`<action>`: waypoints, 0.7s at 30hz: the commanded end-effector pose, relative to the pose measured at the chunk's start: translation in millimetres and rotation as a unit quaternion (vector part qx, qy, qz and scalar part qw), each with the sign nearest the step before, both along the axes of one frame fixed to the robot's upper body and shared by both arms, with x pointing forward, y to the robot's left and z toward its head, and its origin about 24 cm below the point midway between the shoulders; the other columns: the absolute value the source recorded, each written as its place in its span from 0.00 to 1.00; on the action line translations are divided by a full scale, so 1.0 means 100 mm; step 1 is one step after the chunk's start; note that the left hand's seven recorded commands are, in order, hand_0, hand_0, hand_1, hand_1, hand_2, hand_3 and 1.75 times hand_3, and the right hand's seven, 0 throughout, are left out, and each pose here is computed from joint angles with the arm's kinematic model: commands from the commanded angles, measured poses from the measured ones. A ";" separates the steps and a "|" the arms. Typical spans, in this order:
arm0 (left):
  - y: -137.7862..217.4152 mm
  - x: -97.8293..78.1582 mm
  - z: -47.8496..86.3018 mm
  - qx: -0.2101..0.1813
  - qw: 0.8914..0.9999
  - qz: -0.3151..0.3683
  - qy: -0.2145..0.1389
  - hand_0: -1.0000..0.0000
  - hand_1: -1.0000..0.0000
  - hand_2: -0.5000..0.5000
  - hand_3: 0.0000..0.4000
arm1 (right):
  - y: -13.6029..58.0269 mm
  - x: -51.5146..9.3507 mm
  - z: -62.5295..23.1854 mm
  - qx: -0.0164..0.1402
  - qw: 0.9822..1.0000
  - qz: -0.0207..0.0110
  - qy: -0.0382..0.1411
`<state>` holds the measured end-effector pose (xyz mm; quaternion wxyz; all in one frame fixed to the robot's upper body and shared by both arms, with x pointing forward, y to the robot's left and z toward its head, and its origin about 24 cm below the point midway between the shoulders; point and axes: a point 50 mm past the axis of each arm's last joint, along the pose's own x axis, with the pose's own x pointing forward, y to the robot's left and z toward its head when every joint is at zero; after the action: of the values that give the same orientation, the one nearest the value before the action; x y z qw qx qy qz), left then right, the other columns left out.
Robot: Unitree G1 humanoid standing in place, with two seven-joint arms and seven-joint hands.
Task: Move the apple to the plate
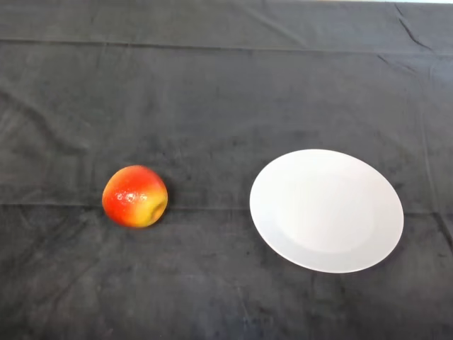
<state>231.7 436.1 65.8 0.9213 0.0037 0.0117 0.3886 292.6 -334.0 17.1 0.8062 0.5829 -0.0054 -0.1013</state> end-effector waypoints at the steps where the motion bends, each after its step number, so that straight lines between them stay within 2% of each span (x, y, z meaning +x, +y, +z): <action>1: -0.02 -0.02 -0.03 0.000 1.000 -0.001 0.001 1.00 1.00 0.50 0.00 | -0.071 -0.017 0.040 -0.004 1.000 -0.011 -0.004; 12: -0.04 0.00 -0.03 0.001 1.000 -0.003 0.002 1.00 1.00 0.50 0.00 | -0.071 -0.017 0.040 -0.004 1.000 -0.011 -0.004; 21: -0.14 0.13 -0.02 0.014 1.000 -0.025 0.005 1.00 1.00 0.50 0.00 | -0.070 -0.017 0.039 -0.004 1.000 -0.011 -0.004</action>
<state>240.1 424.5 59.4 0.9288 0.0169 0.0210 0.3697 292.6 -334.0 17.0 0.8062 0.5829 -0.0054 -0.1013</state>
